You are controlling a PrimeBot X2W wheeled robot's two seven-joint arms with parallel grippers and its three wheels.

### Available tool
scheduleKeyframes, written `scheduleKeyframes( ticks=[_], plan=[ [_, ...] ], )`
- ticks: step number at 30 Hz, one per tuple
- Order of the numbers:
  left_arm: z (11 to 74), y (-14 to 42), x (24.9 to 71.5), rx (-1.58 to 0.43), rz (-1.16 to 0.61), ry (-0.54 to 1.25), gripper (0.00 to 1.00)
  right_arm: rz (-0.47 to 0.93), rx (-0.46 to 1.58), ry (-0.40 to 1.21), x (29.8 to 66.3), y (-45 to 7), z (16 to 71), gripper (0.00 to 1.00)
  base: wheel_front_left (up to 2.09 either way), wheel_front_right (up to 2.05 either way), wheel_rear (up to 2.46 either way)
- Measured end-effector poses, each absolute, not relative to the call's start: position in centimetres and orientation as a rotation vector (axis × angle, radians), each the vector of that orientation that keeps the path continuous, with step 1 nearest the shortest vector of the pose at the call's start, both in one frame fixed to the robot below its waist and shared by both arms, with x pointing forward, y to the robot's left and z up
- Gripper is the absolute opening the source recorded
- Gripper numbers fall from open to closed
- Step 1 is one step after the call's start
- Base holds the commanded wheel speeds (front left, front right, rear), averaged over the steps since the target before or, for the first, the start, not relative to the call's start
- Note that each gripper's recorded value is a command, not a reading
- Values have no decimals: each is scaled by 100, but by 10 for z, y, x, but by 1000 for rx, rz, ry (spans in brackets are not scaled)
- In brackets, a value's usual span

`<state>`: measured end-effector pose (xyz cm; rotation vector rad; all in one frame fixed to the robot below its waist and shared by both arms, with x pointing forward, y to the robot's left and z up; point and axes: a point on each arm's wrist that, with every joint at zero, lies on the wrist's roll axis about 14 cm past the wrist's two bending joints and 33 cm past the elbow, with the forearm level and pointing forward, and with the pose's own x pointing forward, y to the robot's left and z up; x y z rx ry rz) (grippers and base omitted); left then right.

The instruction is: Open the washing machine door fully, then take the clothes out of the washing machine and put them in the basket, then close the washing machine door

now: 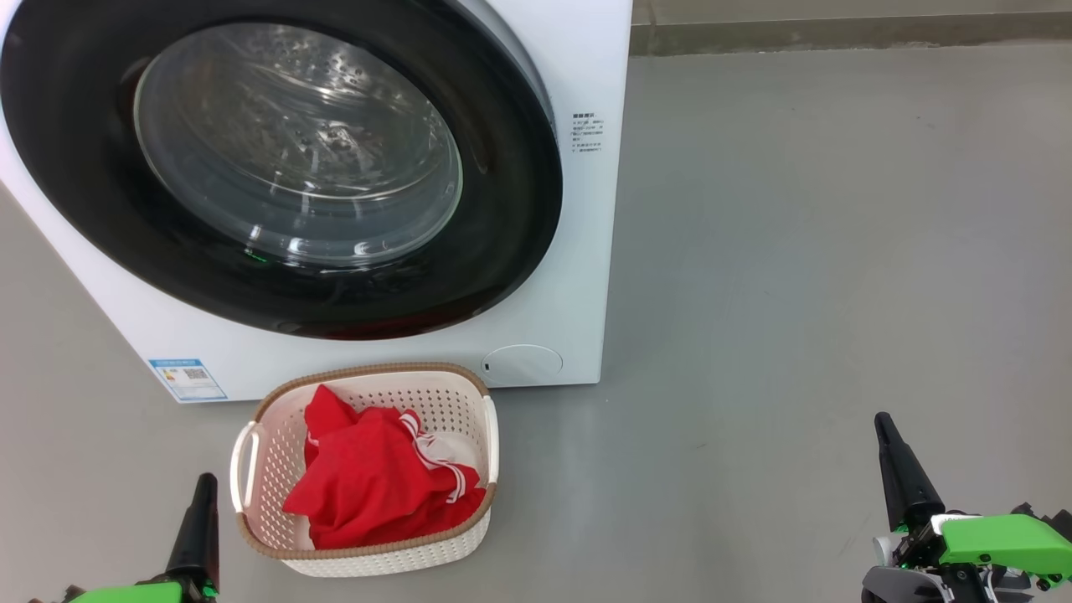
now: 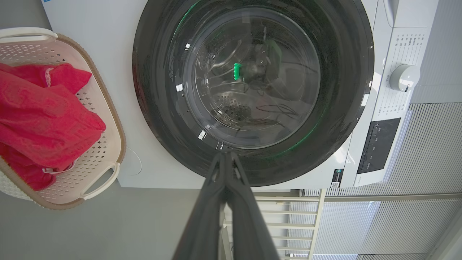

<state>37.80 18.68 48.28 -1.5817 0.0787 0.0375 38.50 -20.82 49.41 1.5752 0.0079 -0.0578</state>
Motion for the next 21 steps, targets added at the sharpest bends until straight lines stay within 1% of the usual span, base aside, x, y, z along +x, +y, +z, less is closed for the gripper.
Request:
scheduleKeyframes(
  ticks=[21],
  plan=[
    [483,187,378,-1582,38,79,0,-58,1575,8,385,-208,494,0,0,0,0]
  ],
)
